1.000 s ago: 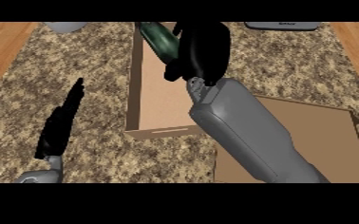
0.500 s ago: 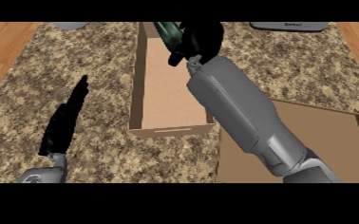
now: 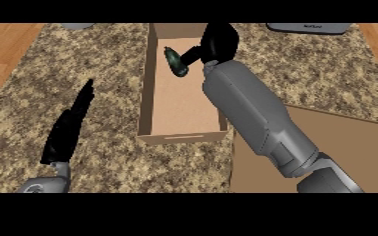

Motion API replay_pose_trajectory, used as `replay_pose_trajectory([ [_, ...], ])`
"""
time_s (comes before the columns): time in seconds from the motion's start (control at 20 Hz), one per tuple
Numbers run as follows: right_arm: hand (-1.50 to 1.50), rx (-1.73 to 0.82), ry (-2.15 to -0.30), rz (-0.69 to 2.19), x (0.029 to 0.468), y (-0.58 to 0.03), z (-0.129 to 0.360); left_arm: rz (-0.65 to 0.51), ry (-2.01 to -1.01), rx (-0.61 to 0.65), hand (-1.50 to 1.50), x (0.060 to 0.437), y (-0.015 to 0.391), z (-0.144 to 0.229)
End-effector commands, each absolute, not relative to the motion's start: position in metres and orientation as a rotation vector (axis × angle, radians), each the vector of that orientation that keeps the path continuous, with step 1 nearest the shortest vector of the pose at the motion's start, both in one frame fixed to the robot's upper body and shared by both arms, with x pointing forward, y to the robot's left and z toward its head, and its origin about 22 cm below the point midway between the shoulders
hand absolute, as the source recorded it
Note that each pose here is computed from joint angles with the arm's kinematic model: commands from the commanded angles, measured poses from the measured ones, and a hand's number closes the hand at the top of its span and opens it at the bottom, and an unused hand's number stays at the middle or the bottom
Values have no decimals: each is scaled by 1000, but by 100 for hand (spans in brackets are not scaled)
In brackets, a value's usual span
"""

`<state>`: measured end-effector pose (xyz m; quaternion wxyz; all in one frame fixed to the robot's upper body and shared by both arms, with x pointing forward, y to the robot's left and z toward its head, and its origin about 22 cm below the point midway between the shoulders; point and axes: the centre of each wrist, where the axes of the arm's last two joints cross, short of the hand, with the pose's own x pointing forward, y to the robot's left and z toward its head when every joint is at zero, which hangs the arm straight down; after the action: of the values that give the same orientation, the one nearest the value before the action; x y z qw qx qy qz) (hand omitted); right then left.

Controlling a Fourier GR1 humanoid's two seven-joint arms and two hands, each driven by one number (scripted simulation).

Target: Pick the eggplant from the tray and place it in the cardboard box

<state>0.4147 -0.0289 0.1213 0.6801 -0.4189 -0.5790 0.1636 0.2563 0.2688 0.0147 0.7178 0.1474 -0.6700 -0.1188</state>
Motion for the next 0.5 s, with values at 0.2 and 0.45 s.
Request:
replay_pose_trajectory([
  [0.2,-150,-910,-1516,-96,420,-38,125,-249,-1476,340,0,253,277,13],
  [0.45,-150,-777,-1607,-285,413,-41,146,-216,-1463,371,0,257,286,22],
])
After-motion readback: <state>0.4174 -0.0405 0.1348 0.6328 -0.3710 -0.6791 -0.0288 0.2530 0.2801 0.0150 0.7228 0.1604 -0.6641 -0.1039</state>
